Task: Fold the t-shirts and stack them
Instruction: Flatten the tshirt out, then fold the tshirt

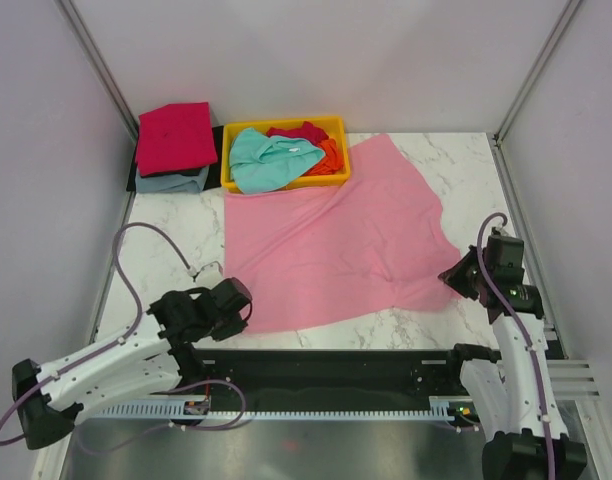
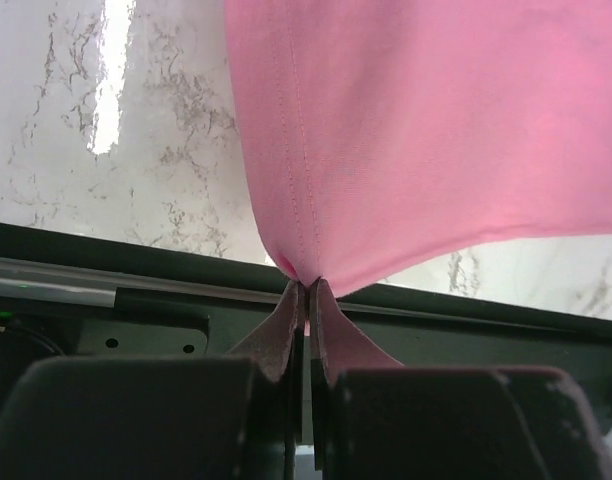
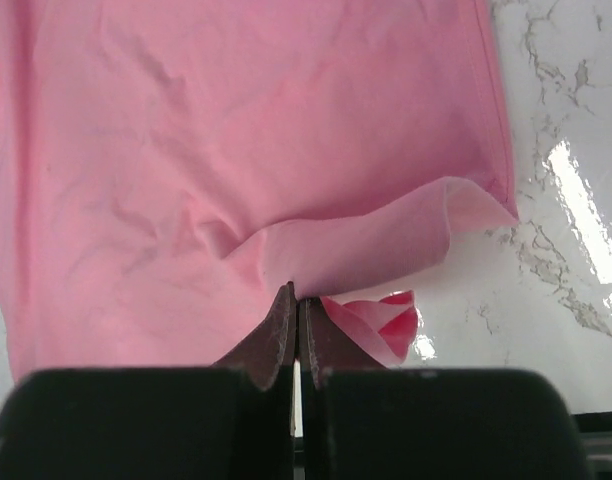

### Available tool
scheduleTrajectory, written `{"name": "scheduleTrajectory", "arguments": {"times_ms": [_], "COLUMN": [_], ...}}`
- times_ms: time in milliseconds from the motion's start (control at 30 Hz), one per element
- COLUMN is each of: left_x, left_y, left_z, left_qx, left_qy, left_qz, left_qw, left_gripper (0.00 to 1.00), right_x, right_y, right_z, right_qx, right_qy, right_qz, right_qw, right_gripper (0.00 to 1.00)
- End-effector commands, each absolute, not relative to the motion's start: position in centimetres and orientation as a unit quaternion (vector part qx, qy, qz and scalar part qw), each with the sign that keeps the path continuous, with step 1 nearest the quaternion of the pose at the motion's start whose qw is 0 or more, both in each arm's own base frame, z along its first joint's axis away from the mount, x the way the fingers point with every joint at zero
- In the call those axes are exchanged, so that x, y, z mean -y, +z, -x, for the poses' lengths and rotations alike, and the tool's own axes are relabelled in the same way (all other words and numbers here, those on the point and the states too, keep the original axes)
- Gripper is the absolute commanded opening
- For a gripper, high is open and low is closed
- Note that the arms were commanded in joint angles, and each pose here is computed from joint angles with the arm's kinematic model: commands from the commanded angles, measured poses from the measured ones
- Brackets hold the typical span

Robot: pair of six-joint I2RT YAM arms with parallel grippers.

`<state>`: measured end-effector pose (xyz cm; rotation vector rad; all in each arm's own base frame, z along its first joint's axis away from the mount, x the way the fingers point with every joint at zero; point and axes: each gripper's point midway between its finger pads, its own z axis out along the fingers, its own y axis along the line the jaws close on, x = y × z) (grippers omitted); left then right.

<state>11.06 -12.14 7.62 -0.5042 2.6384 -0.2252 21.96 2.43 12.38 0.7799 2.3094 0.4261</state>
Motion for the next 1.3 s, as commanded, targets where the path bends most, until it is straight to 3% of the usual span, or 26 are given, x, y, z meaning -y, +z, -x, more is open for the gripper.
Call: {"name": "scheduleTrajectory", "arguments": {"times_ms": [0,200,433,700,900,1267], "left_x": [11.6,10.3,10.2,10.4,9.4,9.9], "left_y": [9.3,11.2,15.1,16.4,15.3,11.8], "left_z": [-10.4,-10.1,-11.9,-15.4,-20.3,-24.8], "left_qx": [-0.944,-0.941,-0.936,-0.934,-0.936,-0.956], "left_qy": [-0.113,-0.117,-0.104,-0.044,-0.061,-0.036], "left_qz": [0.214,0.204,0.171,0.152,0.161,0.129], "left_qw": [0.225,0.243,0.291,0.321,0.307,0.259], "left_gripper": [0.02,0.02,0.02,0.02,0.02,0.02], "right_x": [-3.3,-2.5,-2.0,-2.7,-2.4,-3.5], "right_y": [12.8,14.0,17.3,17.4,18.3,13.6], "right_z": [-19.8,-18.7,-22.3,-27.2,-30.7,-35.0], "right_qx": [-0.878,-0.872,-0.862,-0.876,-0.883,-0.914], "right_qy": [0.18,0.158,0.166,0.191,0.181,0.155], "right_qz": [-0.306,-0.322,-0.302,-0.272,-0.252,-0.233], "right_qw": [0.32,0.334,0.372,0.349,0.352,0.294], "right_gripper": [0.0,0.0,0.0,0.0,0.0,0.0]}}
